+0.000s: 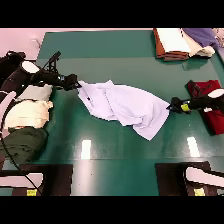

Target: Fold the shirts.

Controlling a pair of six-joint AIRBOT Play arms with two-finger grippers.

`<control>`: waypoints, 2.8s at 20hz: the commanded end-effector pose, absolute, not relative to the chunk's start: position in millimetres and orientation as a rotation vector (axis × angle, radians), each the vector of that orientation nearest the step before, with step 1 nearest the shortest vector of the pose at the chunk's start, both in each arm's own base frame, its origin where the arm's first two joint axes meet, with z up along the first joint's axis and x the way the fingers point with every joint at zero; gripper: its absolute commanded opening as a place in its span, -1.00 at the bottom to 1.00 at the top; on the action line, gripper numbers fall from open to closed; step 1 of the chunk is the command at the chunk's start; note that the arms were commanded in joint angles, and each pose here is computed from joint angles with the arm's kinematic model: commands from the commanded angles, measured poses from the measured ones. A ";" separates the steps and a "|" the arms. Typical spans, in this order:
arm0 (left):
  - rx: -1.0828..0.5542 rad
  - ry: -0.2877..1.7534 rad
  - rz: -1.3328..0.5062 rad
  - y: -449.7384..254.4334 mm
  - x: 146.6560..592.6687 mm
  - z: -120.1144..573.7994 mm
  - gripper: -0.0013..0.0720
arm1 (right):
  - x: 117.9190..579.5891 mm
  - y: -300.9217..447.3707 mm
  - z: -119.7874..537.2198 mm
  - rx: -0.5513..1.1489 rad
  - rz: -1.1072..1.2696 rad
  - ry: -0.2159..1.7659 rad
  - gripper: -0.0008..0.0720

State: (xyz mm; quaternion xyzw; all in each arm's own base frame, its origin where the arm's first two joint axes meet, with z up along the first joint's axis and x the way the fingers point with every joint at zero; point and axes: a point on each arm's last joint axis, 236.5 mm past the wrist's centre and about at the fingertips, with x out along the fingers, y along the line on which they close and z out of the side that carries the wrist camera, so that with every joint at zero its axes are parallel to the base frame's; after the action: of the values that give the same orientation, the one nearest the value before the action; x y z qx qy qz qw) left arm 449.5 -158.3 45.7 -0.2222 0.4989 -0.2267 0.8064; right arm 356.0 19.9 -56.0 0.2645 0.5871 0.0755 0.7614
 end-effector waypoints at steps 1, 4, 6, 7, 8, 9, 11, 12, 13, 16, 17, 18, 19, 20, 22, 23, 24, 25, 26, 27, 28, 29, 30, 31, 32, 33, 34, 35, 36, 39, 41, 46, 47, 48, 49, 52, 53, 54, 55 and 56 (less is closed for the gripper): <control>-0.423 0.949 -0.502 -153.5 450.5 101.1 -0.89 | 379.2 11.7 0.6 0.347 0.193 1.166 -0.93; -0.326 0.608 -0.529 -135.9 439.8 256.5 -0.89 | 383.6 -3.7 140.0 0.182 0.182 0.888 -0.93; -0.239 0.358 -0.544 -129.3 400.5 367.8 -0.89 | 363.9 -7.0 239.9 0.107 0.159 0.669 -0.93; -0.188 0.228 -0.542 -126.1 370.6 421.7 -0.89 | 349.1 -8.0 281.8 0.082 0.141 0.577 -0.94; -0.151 0.116 -0.543 -124.3 339.0 465.8 -0.89 | 330.9 -8.5 320.8 0.061 0.118 0.492 -0.94; -0.113 0.007 -0.540 -122.0 304.0 505.7 -0.89 | 313.0 -9.4 349.4 0.043 0.096 0.430 -0.94; -0.055 -0.158 -0.525 -117.1 243.4 559.0 -0.89 | 280.9 -12.5 389.9 0.026 0.041 0.336 -0.94; -0.034 -0.213 -0.513 -114.5 222.4 575.1 -0.89 | 268.1 -14.3 402.5 0.023 0.014 0.310 -0.94; -0.020 -0.248 -0.503 -112.2 209.9 584.7 -0.89 | 259.2 -16.1 410.3 0.016 -0.006 0.298 -0.94; -0.002 -0.256 -0.479 -107.8 206.5 587.9 -0.89 | 251.7 -15.5 415.1 0.015 -0.012 0.325 -0.94; -0.016 -0.215 -0.473 -106.6 219.7 578.2 -0.89 | 254.4 -13.9 411.5 0.027 0.000 0.349 -0.94; -0.032 -0.154 -0.474 -107.2 239.1 561.6 -0.89 | 261.5 -12.1 403.8 0.041 0.022 0.385 -0.94; -0.041 -0.074 -0.479 -108.7 261.2 538.6 -0.89 | 273.2 -9.9 391.0 0.069 0.048 0.434 -0.94; -0.058 0.042 -0.485 -111.0 289.1 504.9 -0.89 | 285.3 -6.9 373.5 0.099 0.075 0.493 -0.94; -0.101 0.292 -0.504 -116.6 335.7 428.1 -0.89 | 311.4 1.4 318.2 0.158 0.137 0.669 -0.94; -0.122 0.429 -0.517 -119.9 357.2 382.3 -0.89 | 323.1 7.0 284.8 0.191 0.164 0.769 -0.94; -0.147 0.560 -0.518 -120.9 377.9 334.5 -0.89 | 334.1 8.9 245.2 0.226 0.169 0.880 -0.94; -0.173 0.676 -0.514 -121.3 392.9 289.2 -0.89 | 341.6 8.2 203.7 0.239 0.157 0.991 -0.94; -0.202 0.786 -0.507 -121.3 404.1 243.4 -0.89 | 345.7 3.7 165.9 0.242 0.124 1.089 -0.94; -0.235 0.901 -0.497 -121.4 412.1 194.1 -0.89 | 347.6 -0.4 130.6 0.242 0.094 1.180 -0.94; -0.267 1.000 -0.482 -121.7 418.2 147.0 -0.89 | 350.6 -2.0 97.5 0.250 0.079 1.258 -0.94; -0.298 1.060 -0.458 -120.3 425.5 109.0 -0.89 | 357.7 -2.0 72.9 0.270 0.078 1.301 -0.94; -0.316 1.097 -0.432 -117.6 435.2 75.6 -0.89 | 369.3 0.4 50.5 0.301 0.083 1.324 -0.94; -0.329 1.117 -0.411 -114.9 444.7 55.2 -0.89 | 381.2 3.3 37.7 0.330 0.089 1.323 -0.93; -0.347 1.117 -0.387 -110.5 455.5 43.8 -0.88 | 394.4 5.9 30.3 0.356 0.096 1.310 -0.93; -0.354 1.101 -0.370 -105.7 464.4 41.4 -0.80 | 408.5 8.6 28.7 0.380 0.107 1.289 -0.90; -0.369 1.068 -0.348 -98.5 473.8 48.5 0.15 | 420.5 8.4 32.7 0.398 0.115 1.271 -0.39; -0.395 1.051 -0.325 -89.2 478.9 59.5 0.72 | 428.9 5.8 39.3 0.406 0.119 1.257 -0.05; -0.402 1.049 -0.317 -76.5 478.3 71.4 0.72 | 432.4 5.2 48.4 0.412 0.131 1.251 -0.05; -0.405 1.124 -0.286 -37.5 447.7 81.7 0.50 | 419.5 -2.1 72.4 0.369 0.163 1.235 -0.06; -0.421 1.197 -0.236 -21.1 416.8 58.6 0.51 | 404.4 -1.6 78.0 0.356 0.163 1.215 -0.06; -0.557 1.387 -0.188 -40.4 336.7 -34.0 0.51 | 370.1 4.0 76.0 0.355 0.148 1.176 -0.07; -0.591 1.406 -0.185 -45.7 327.4 -48.0 0.51 | 365.2 5.2 76.1 0.355 0.148 1.174 -0.07; -0.623 1.406 -0.198 -52.5 322.8 -56.5 0.50 | 360.1 6.3 76.2 0.355 0.147 1.172 -0.11; -0.659 1.393 -0.211 -59.4 321.2 -62.1 0.51 | 356.2 7.1 77.0 0.354 0.147 1.169 -0.13; -0.702 1.370 -0.250 -78.6 319.2 -70.0 0.50 | 352.6 7.8 85.0 0.347 0.147 1.147 -0.13; -0.676 1.384 -0.267 -88.4 314.5 -74.3 0.51 | 352.0 8.2 87.6 0.346 0.148 1.140 -0.13; -0.649 1.388 -0.283 -98.9 312.5 -77.4 0.51 | 351.2 8.3 90.3 0.343 0.148 1.133 -0.13; -0.620 1.384 -0.298 -109.5 313.3 -78.3 0.51 | 350.2 8.3 93.0 0.340 0.148 1.126 -0.13; -0.613 1.382 -0.304 -117.4 313.7 -78.2 0.50 | 349.3 8.4 96.3 0.336 0.148 1.117 -0.13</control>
State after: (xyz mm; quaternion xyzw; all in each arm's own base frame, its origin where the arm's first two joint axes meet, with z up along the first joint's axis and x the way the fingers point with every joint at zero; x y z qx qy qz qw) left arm 315.3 -97.8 -70.0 -0.2904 0.6287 -0.1296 0.7097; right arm 352.8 7.8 89.1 0.1615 0.5357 0.0697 0.8259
